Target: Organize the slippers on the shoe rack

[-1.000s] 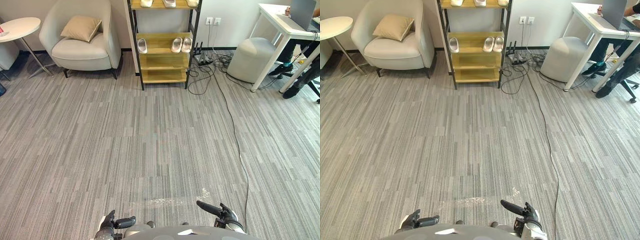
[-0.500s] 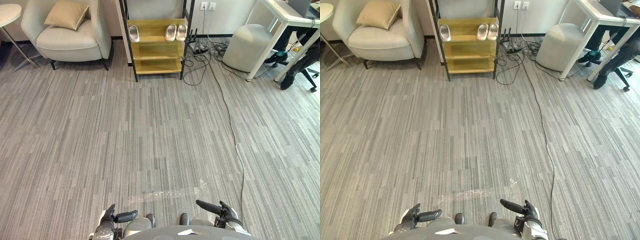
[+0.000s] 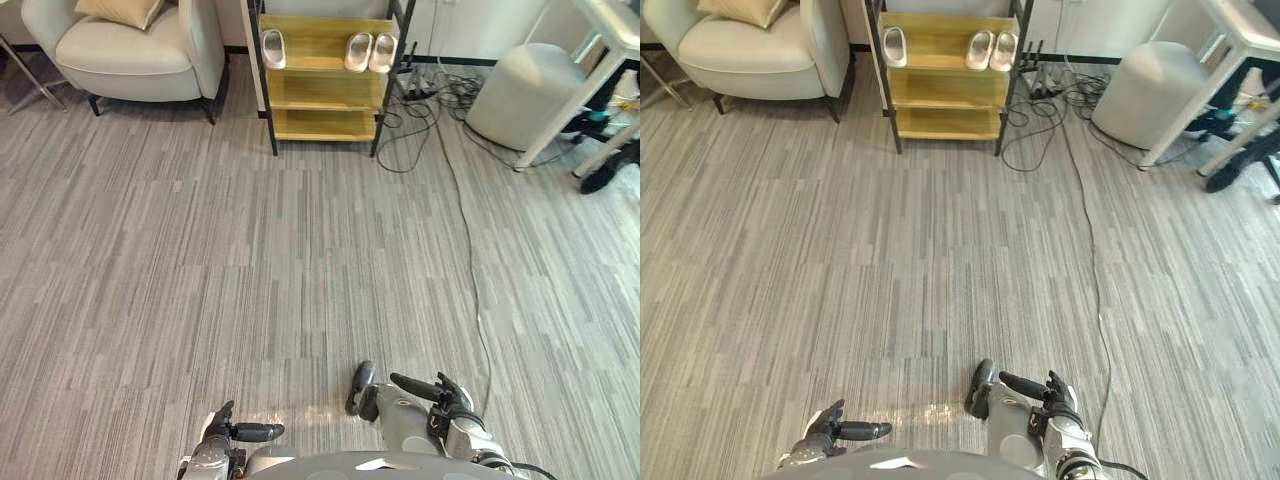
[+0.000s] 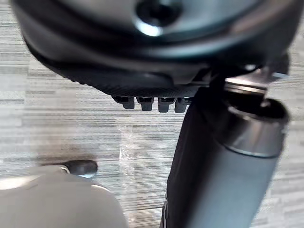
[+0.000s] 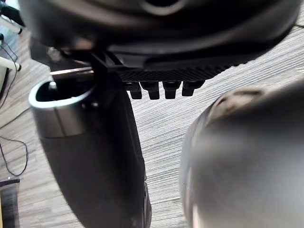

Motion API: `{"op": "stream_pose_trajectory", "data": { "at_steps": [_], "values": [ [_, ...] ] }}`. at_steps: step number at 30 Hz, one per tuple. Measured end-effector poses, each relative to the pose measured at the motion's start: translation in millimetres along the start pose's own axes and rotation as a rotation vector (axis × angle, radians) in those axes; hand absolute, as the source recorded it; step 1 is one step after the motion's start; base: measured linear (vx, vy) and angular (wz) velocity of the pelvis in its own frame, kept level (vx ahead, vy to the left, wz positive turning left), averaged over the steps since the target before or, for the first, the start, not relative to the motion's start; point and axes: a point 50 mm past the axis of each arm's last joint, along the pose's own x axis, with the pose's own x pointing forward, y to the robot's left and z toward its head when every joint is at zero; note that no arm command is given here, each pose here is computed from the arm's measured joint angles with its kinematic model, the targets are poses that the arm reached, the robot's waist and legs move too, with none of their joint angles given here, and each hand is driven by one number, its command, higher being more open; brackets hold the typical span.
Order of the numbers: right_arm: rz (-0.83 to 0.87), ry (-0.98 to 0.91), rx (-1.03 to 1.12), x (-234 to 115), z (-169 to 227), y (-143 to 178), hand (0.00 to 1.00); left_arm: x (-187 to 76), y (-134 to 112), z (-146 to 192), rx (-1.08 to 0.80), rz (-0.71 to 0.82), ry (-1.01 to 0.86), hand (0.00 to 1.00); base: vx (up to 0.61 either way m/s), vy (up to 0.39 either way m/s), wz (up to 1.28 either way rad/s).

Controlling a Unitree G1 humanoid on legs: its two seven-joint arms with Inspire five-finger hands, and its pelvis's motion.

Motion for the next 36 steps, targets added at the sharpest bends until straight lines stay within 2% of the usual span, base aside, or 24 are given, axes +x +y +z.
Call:
{"op": "stream_pose_trajectory", "data": {
  "at_steps": [6, 11, 13, 17, 22, 28, 31, 36],
  "values": [
    [0.014, 0.028, -0.030, -3, -11, 3, 1.00, 2, 10, 18, -0.146, 0.030, -0.073, 1.00, 0.57, -0.286, -0.03],
    [0.015, -0.013, 0.000, 1, 7, 10, 1.00, 4, 10, 50, -0.180, 0.020, -0.184, 1.00, 0.46, 0.012, -0.56],
    [0.004, -0.013, -0.002, 1, 5, 8, 1.00, 4, 4, 49, -0.185, 0.010, -0.178, 1.00, 0.51, 0.186, -0.60],
    [0.028, 0.037, 0.002, -4, -11, 18, 1.00, 5, 12, 50, -0.177, 0.031, -0.172, 1.00, 0.51, 0.147, -0.13],
    [0.051, 0.048, -0.008, -5, -17, 20, 1.00, 6, 16, 30, -0.146, 0.039, -0.085, 1.00, 0.44, 0.151, -0.25],
    [0.052, -0.002, -0.055, -2, -2, 17, 1.00, 5, 9, 28, -0.117, 0.019, -0.075, 1.00, 0.41, -0.046, 0.14],
    [0.037, 0.037, -0.060, -3, -12, 10, 1.00, 5, 9, 26, -0.120, 0.020, -0.069, 1.00, 0.55, -0.215, 0.58],
    [-0.022, 0.057, -0.036, -2, -15, -11, 1.00, 3, -17, 25, -0.161, -0.038, -0.060, 1.00, 0.46, -0.213, 0.46]
  ]
}}
